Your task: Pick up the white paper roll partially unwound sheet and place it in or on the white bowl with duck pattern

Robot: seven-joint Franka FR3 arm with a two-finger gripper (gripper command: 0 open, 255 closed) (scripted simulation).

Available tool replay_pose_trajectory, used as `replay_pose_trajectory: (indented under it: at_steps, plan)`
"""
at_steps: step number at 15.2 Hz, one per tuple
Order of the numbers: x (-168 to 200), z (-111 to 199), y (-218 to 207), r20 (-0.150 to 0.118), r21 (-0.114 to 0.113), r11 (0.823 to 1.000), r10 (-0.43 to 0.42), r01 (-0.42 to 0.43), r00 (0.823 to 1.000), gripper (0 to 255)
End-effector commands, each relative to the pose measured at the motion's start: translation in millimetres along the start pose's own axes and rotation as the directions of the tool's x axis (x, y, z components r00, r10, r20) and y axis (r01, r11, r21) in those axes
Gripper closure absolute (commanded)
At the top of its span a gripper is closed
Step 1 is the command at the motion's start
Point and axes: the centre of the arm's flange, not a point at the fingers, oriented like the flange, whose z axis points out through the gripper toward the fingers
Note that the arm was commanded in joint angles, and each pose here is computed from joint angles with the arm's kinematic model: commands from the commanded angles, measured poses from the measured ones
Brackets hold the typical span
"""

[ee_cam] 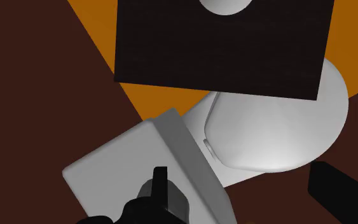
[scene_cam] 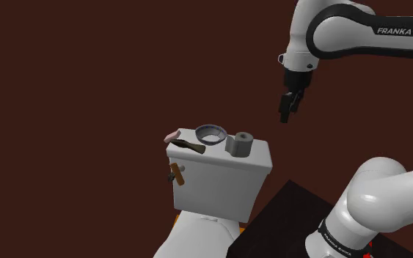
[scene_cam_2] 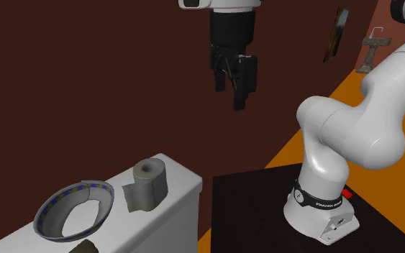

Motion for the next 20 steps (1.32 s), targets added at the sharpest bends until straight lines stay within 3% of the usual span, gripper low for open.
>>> replay_pose_trajectory:
  at_steps: [1, 20]
  plan:
    - [0, 0, 0, 0.0, 0.0, 1.0, 0.0, 0.0, 1.0, 0]
    - [179, 153, 36, -0.126, 0.087, 0.996, -0.021, 0.033, 0.992, 0]
